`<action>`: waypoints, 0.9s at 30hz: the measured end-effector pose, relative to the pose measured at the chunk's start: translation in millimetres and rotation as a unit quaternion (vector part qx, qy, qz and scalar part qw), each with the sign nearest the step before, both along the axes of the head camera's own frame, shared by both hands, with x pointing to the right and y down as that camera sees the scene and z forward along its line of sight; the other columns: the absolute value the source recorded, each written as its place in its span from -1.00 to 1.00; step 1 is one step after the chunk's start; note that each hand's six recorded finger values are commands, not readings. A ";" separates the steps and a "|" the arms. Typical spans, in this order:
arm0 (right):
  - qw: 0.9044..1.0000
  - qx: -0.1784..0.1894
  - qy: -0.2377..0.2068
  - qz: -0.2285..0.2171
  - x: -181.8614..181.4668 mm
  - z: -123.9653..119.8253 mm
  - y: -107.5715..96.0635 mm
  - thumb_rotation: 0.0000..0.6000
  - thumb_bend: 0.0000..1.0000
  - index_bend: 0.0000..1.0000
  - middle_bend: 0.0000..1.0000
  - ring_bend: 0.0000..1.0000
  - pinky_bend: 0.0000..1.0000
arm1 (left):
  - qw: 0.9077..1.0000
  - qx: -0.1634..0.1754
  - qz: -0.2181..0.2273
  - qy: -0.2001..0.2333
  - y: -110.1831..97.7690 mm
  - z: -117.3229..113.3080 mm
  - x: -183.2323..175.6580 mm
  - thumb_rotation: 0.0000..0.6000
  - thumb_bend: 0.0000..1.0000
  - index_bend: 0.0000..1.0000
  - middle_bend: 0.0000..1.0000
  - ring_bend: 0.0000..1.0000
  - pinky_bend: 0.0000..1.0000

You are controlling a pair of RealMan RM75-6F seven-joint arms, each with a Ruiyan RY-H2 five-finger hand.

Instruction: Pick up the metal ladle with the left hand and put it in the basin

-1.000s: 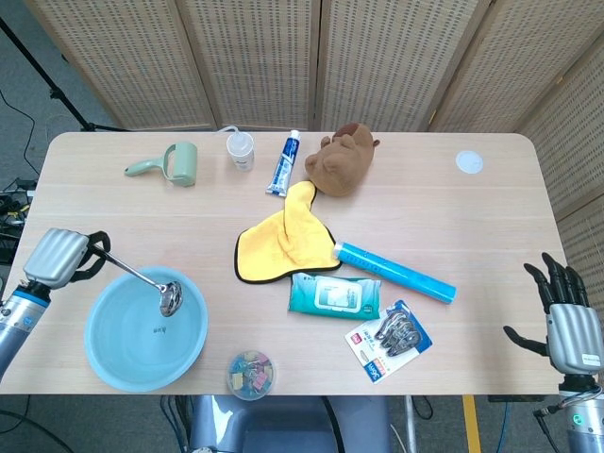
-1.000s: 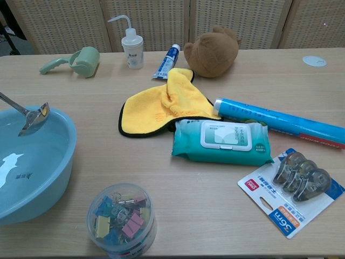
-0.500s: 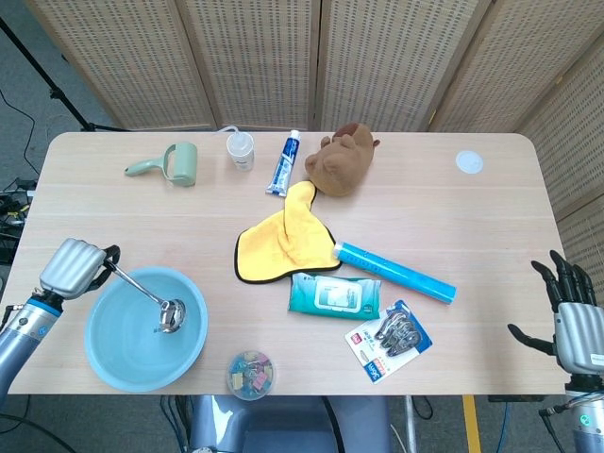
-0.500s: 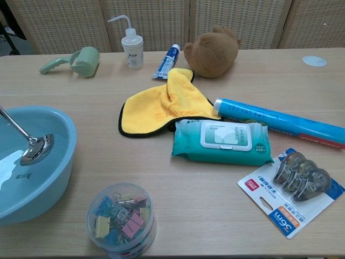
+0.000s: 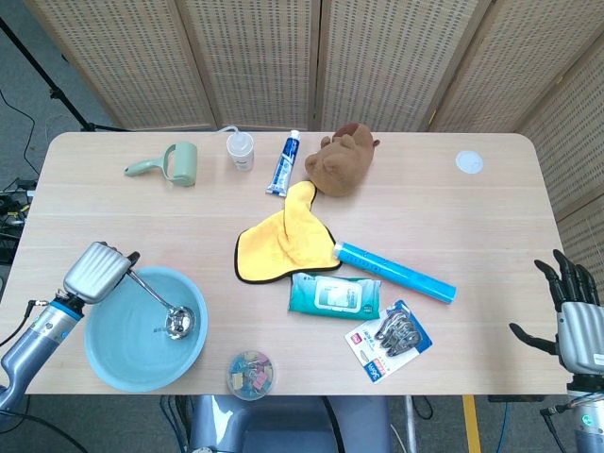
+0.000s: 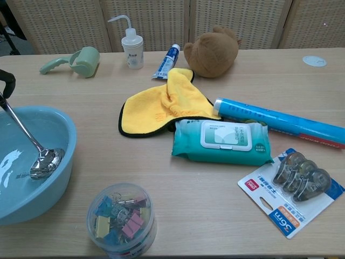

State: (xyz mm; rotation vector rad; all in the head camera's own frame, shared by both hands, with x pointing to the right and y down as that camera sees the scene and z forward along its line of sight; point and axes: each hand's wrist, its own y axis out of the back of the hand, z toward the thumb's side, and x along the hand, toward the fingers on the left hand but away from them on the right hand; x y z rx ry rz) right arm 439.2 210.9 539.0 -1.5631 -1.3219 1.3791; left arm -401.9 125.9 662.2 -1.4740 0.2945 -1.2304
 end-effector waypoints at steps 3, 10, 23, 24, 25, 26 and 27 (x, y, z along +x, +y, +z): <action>1.000 0.000 -0.001 0.001 0.3 -0.6 -0.2 1.00 -1.00 -0.77 -1.00 -1.00 -1.00 | 1.000 0.013 0.017 -0.010 -0.1 -2.5 5.3 1.00 0.04 0.67 0.79 0.53 0.46; 1.000 0.003 -0.001 0.002 1.0 -2.2 -0.8 1.00 -1.00 -0.77 -1.00 -1.00 -1.00 | 0.997 0.040 0.059 -0.036 1.6 -5.9 16.4 1.00 0.03 0.67 0.79 0.53 0.46; 1.000 0.005 -0.003 0.005 3.1 -4.5 -1.6 1.00 -1.00 -0.77 -1.00 -1.00 -1.00 | 0.996 0.043 0.076 -0.034 5.0 -10.7 29.5 1.00 0.03 0.68 0.79 0.53 0.46; 1.000 0.005 -0.003 0.005 3.0 -4.5 -1.6 1.00 -1.00 -0.77 -1.00 -1.00 -1.00 | 0.996 0.043 0.075 -0.033 4.9 -11.3 29.1 1.00 0.03 0.68 0.79 0.53 0.46; 1.000 0.005 -0.003 0.005 3.0 -4.4 -1.6 1.00 -1.00 -0.77 -1.00 -1.00 -1.00 | 0.996 0.042 0.074 -0.033 4.7 -12.0 28.6 1.00 0.02 0.68 0.79 0.53 0.46; 1.000 0.005 -0.003 0.005 2.8 -4.3 -1.5 1.00 -1.00 -0.77 -1.00 -1.00 -1.00 | 0.996 0.042 0.073 -0.033 4.3 -13.1 27.9 1.00 0.02 0.68 0.79 0.53 0.46; 1.000 0.005 -0.003 0.005 2.6 -4.3 -1.4 1.00 -1.00 -0.77 -1.00 -1.00 -1.00 | 0.996 0.041 0.072 -0.032 4.0 -14.0 27.5 1.00 0.01 0.68 0.79 0.53 0.46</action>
